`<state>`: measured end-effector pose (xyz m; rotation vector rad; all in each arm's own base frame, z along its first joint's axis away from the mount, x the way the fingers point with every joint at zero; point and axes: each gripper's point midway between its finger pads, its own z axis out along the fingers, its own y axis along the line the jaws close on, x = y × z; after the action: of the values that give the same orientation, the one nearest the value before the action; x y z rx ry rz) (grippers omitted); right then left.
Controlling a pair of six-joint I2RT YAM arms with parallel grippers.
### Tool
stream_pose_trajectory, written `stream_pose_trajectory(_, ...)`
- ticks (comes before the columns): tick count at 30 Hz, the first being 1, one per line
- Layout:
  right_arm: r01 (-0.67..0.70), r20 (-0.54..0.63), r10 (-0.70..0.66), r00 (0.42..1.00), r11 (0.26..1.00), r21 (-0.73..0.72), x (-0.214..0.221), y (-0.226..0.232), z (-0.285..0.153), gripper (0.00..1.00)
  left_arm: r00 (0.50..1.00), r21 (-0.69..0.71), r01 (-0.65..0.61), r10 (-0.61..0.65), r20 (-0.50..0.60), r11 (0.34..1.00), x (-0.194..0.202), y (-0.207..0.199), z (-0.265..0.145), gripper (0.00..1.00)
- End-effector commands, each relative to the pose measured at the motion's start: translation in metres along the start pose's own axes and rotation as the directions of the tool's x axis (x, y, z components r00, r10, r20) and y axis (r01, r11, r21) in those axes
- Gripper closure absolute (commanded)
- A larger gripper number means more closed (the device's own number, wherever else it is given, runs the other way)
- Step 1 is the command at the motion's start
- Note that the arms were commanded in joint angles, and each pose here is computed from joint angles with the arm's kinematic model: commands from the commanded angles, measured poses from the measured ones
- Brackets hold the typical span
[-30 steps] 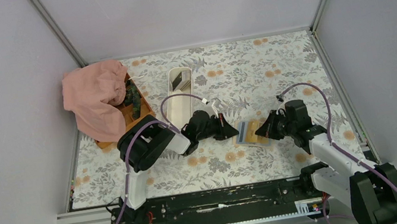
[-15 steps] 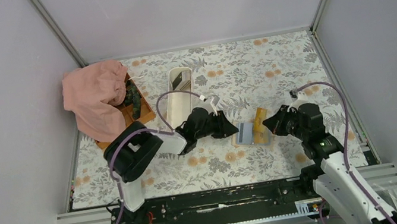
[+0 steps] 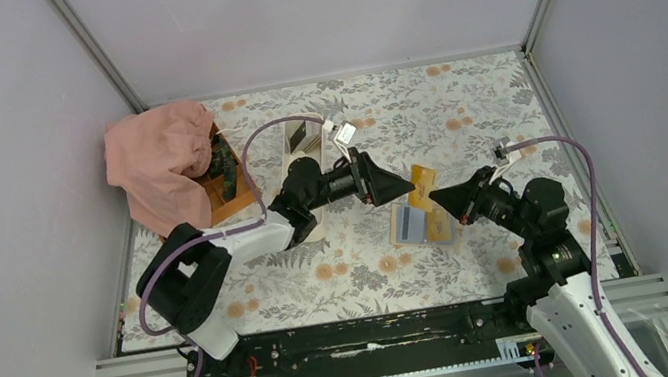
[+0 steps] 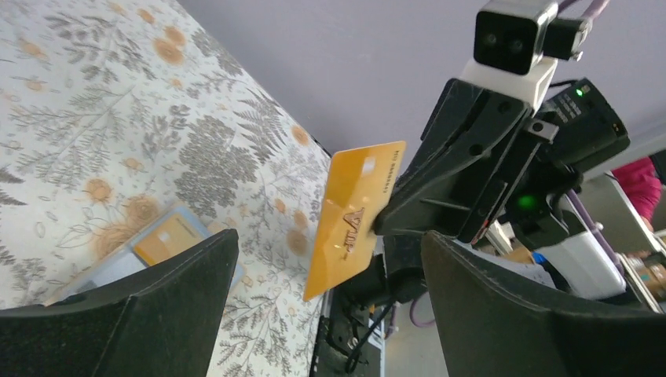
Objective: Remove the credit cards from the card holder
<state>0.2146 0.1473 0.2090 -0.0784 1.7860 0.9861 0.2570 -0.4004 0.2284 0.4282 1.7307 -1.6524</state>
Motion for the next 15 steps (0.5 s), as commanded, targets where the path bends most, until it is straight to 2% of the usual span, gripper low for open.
stream_pose_trajectory(1, 0.081, 0.041, -0.074, 0.996, 0.970, -0.231, -0.022, 0.054, -0.010, 1.00, 1.000, 0.171, -0.014, 0.017, -0.017, 0.985, 0.003, -0.030, -0.003, 0.10)
stream_pose_trajectory(8, 0.059, 0.013, -0.058, 0.998, 0.951, -0.303, -0.017, 0.063, -0.011, 1.00, 0.999, 0.296, 0.009, 0.002, -0.039, 0.955, 0.009, -0.052, -0.010, 0.32)
stream_pose_trajectory(11, 0.062, 0.011, -0.061, 0.998, 0.952, -0.299, -0.016, 0.063, -0.011, 1.00, 0.999, 0.331, 0.013, -0.002, -0.033, 0.944, 0.009, -0.059, -0.014, 0.51)
stream_pose_trajectory(15, 0.062, 0.015, -0.060, 0.998, 0.955, -0.289, -0.017, 0.061, -0.011, 1.00, 1.000, 0.366, 0.012, -0.001, -0.031, 0.931, 0.008, -0.065, -0.017, 0.66)
